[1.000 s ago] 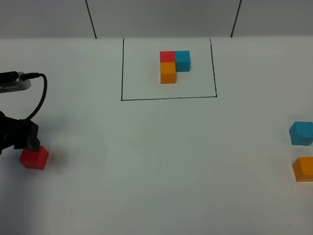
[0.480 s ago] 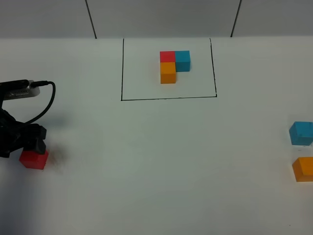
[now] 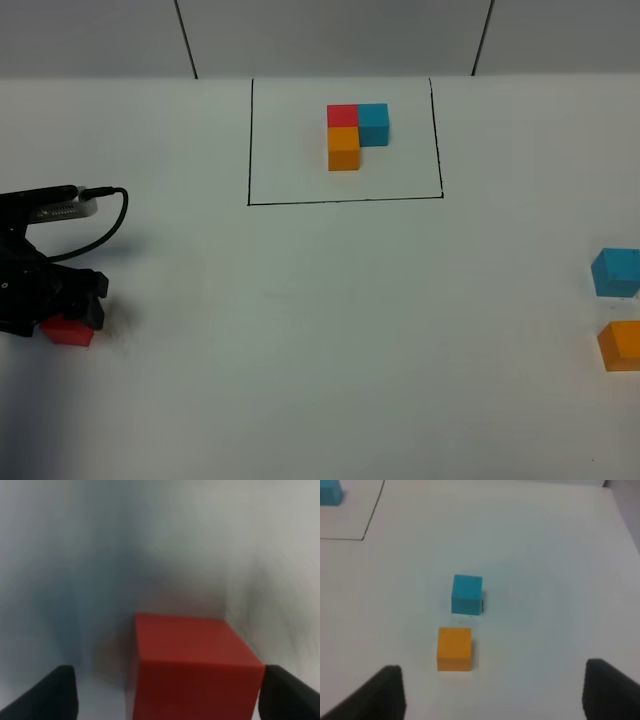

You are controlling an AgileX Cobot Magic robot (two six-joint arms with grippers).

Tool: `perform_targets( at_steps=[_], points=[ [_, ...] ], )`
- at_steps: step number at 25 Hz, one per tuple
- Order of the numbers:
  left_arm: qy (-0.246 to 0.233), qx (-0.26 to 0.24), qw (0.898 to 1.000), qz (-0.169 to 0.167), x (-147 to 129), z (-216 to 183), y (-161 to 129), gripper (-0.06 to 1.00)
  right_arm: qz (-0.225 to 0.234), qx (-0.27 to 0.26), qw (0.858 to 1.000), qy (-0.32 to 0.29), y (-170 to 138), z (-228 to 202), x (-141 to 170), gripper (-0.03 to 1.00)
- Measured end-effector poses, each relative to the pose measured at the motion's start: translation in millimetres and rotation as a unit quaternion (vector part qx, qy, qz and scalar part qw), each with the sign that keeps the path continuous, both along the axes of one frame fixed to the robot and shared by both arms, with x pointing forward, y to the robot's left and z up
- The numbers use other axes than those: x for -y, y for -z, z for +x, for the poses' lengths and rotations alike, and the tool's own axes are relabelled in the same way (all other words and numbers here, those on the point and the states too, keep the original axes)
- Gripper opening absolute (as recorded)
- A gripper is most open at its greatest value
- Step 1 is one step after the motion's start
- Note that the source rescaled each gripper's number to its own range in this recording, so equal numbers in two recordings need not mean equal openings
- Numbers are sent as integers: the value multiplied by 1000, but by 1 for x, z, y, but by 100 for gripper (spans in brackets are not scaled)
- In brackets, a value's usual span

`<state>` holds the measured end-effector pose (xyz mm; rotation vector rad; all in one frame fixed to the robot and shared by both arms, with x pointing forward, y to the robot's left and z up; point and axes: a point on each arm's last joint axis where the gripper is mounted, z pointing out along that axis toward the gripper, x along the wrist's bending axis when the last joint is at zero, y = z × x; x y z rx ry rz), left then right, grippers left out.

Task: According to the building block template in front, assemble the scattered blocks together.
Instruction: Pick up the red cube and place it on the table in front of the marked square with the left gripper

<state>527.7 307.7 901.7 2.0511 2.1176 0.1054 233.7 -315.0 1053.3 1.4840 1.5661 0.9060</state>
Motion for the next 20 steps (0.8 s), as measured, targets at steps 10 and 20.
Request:
perform_targets(
  at_steps=[10, 20],
  points=[
    [3, 24, 1000, 6, -1, 5, -2, 0, 0, 0, 1000, 0, 0, 0, 0, 58],
    [344, 130, 929, 46, 96, 49, -66, 0, 0, 0, 1000, 0, 0, 0, 0, 58]
  ],
)
